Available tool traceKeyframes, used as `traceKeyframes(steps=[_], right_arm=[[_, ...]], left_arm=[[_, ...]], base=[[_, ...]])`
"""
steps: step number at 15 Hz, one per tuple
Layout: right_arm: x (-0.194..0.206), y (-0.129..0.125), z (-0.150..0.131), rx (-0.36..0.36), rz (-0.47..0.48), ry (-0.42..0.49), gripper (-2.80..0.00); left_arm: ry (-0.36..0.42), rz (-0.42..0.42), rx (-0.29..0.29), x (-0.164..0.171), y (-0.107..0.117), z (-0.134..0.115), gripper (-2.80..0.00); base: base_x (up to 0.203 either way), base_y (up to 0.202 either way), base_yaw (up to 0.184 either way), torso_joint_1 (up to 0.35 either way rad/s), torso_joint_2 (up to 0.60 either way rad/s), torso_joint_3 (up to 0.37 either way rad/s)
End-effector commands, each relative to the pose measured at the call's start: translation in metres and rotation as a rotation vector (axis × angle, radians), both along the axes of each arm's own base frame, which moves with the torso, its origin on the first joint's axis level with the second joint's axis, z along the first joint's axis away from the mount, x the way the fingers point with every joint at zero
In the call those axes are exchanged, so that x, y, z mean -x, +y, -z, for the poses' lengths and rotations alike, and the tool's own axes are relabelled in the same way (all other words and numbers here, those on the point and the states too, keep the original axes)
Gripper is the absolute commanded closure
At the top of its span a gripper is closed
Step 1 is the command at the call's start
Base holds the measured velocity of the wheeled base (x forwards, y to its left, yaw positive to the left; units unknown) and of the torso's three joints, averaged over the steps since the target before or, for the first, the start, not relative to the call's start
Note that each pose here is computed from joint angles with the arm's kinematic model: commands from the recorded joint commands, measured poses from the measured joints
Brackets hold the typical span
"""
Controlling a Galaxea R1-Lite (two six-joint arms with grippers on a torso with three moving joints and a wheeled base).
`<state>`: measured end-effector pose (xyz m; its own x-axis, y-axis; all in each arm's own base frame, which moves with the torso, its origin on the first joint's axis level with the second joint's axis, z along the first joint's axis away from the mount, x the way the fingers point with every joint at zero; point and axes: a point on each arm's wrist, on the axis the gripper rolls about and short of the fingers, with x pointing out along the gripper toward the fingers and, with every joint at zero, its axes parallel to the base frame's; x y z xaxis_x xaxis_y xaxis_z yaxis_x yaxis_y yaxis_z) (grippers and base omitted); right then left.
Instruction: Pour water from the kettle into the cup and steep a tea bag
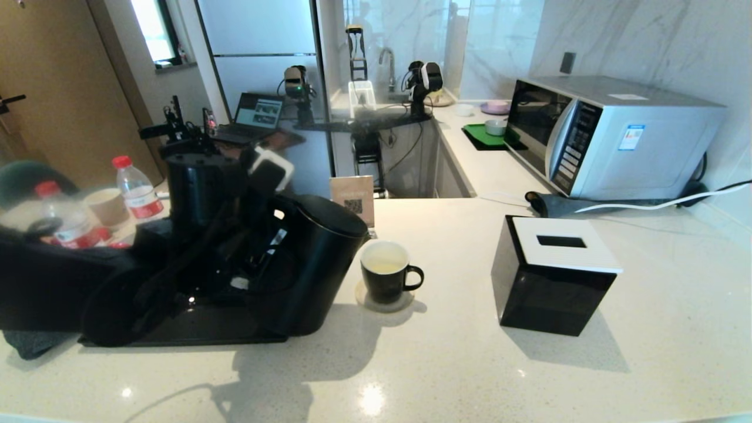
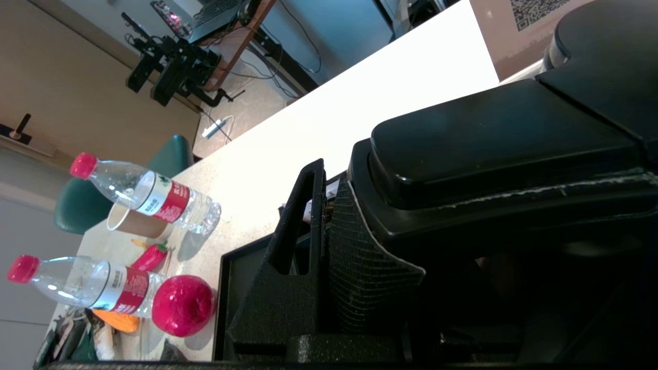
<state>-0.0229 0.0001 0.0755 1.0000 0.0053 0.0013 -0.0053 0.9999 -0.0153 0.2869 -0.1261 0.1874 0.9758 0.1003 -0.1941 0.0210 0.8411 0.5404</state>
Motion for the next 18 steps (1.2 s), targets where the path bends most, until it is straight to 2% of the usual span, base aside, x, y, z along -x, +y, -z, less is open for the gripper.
traceKeyframes(steps=[1,15,18], right_arm=[[0.0,0.0,0.0,0.0,-0.001,0.001,0.0],[0.0,0.0,0.0,0.0,-0.001,0.001,0.0],[0.0,0.0,0.0,0.0,-0.001,0.001,0.0]], left_arm=[[0.003,-0.002,-0.007,-0.009,-0.004,0.003,0.0],[0.005,0.0,-0.062,-0.027,-0.01,0.006,0.0],[0.003,-0.001,-0.093,-0.031,-0.008,0.005,0.0]], base=[[0.0,0.0,0.0,0.0,0.0,0.0],[0.0,0.0,0.0,0.0,0.0,0.0],[0.0,0.0,0.0,0.0,0.0,0.0]])
